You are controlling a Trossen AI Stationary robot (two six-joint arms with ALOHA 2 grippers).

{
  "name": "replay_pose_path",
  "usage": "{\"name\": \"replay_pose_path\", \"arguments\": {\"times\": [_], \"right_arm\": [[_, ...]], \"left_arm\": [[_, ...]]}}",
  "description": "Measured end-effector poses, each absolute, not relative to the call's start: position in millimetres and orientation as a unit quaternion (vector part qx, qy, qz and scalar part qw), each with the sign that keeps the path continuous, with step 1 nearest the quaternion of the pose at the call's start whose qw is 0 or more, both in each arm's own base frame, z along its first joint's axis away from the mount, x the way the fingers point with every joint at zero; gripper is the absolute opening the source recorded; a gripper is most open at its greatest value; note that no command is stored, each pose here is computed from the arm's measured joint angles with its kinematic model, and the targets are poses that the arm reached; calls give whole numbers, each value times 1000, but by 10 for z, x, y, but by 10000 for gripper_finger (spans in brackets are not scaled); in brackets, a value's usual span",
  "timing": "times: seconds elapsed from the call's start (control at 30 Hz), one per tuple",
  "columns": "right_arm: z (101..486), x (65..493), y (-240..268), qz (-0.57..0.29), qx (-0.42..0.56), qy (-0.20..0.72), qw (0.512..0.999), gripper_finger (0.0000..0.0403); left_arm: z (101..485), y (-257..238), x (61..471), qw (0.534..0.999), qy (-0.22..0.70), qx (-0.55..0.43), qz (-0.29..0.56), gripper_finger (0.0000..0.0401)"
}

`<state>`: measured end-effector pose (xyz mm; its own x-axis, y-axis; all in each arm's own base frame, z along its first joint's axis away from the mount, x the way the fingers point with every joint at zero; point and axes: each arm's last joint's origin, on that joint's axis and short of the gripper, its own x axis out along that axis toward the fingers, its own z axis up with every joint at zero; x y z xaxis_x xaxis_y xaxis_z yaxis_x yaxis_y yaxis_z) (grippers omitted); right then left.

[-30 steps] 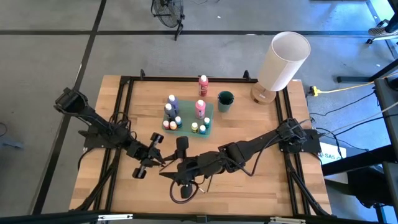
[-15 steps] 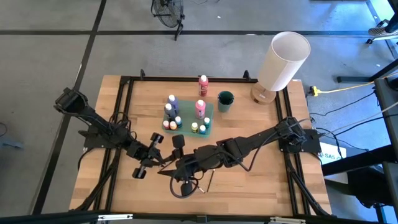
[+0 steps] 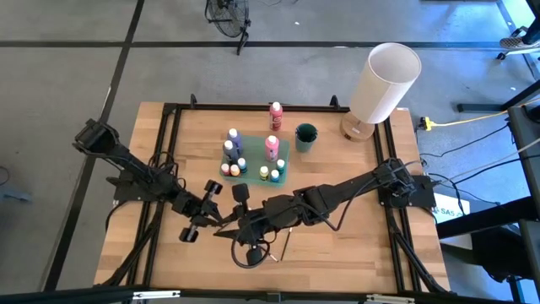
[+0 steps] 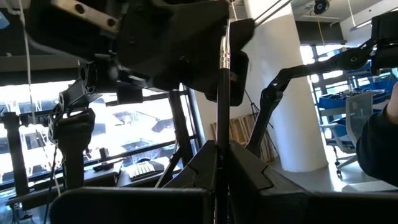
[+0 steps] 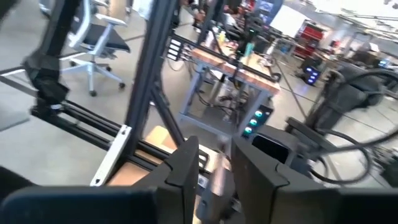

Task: Pick & Place Paint Supplies
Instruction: Put the black paint brush into the dark green cup

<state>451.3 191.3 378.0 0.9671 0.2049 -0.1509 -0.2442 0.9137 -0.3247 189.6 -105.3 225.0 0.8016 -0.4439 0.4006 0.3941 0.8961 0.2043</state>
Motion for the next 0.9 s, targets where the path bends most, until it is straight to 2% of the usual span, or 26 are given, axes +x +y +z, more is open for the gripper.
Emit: {"name": "replay_pose_path", "arguments": {"times": [0.4, 0.73, 0.9], "right_arm": [[3779, 4524, 1886, 115, -173, 57, 977, 62], [3749, 4535, 1891, 117, -175, 64, 975, 17], [3745, 4541, 1882, 126, -175, 64, 974, 10]], "left_arm": [[2250, -1052, 1897, 948, -224, 53, -221, 13], [2243, -1055, 1899, 948, -220, 55, -224, 13], [2240, -1056, 1899, 948, -219, 56, -226, 13]]}}
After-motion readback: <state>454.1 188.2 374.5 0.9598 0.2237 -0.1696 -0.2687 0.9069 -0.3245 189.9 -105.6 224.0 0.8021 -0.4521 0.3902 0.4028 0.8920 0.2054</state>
